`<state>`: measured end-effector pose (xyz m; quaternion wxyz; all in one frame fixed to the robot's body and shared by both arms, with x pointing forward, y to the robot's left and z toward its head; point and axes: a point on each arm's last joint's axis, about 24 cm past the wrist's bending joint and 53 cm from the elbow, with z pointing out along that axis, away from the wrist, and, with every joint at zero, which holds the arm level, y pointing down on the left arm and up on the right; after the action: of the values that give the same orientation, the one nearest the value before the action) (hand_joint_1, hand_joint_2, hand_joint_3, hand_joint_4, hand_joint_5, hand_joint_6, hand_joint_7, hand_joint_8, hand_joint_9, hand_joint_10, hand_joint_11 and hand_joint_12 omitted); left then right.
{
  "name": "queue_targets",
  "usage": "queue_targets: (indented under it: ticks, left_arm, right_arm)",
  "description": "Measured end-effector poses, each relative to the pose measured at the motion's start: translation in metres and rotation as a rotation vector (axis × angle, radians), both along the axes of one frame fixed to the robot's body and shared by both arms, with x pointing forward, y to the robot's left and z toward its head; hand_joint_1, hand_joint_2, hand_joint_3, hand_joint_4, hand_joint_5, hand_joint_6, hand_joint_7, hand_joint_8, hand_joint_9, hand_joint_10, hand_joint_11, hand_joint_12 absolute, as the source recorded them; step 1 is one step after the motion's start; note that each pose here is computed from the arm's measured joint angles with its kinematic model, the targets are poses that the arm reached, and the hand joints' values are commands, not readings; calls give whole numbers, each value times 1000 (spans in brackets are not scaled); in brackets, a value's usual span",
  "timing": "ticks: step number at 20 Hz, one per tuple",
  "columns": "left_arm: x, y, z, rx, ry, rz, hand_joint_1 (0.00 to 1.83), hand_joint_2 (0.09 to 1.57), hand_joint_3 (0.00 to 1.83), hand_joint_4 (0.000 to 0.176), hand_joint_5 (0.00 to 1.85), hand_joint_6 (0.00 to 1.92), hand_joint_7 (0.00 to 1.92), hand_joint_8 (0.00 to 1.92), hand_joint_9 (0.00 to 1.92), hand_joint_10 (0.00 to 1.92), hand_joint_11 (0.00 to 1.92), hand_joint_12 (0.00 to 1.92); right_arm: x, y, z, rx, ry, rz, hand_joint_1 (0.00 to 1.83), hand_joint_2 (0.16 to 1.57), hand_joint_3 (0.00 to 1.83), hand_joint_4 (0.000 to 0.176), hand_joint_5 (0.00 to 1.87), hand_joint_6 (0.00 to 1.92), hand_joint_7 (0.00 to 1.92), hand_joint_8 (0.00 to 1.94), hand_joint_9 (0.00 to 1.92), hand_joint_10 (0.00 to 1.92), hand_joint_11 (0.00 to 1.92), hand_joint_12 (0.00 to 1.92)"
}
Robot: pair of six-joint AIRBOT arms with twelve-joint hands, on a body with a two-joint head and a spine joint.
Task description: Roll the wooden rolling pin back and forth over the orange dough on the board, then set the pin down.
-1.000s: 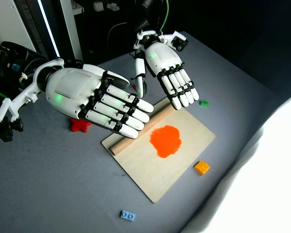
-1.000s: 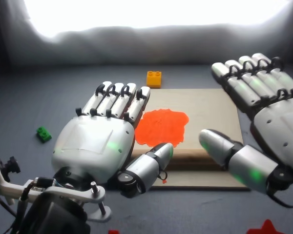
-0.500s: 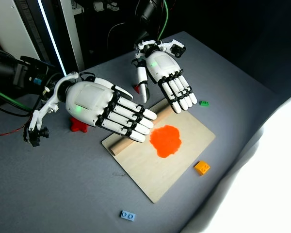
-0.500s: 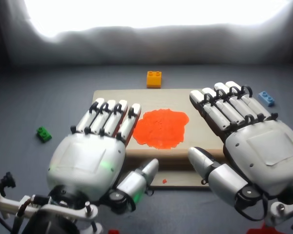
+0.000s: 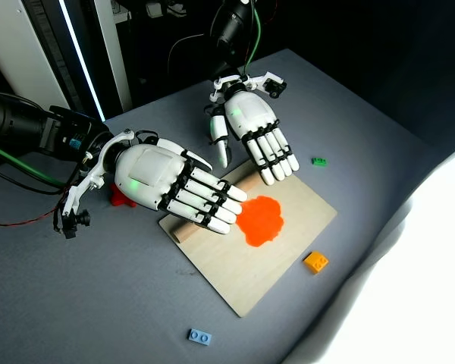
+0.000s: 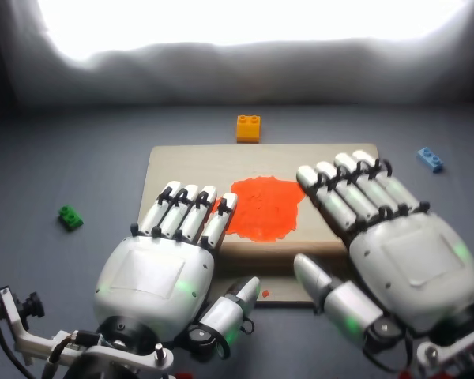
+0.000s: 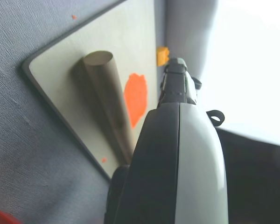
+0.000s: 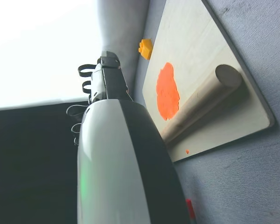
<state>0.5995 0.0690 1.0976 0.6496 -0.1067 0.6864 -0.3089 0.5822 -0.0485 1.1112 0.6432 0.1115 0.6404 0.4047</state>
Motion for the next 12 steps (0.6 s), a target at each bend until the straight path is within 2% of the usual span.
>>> queue_targets:
  ticks: [3,12]
  left_arm:
    - [3,3,-3,2,4,13,0,1444,36,0,36,9,22,8,0,0,0,0]
    - [6,-5,-13,0,5,10,0,1441,26,0,52,13,31,12,0,0,0,0]
  right_arm:
    - [-2,4,-13,-9,29,7,0,1531,12,0,93,6,90,3,31,5,0,0]
    - [11,6,-27,-34,27,3,0,1546,12,0,87,5,83,6,46,10,11,5]
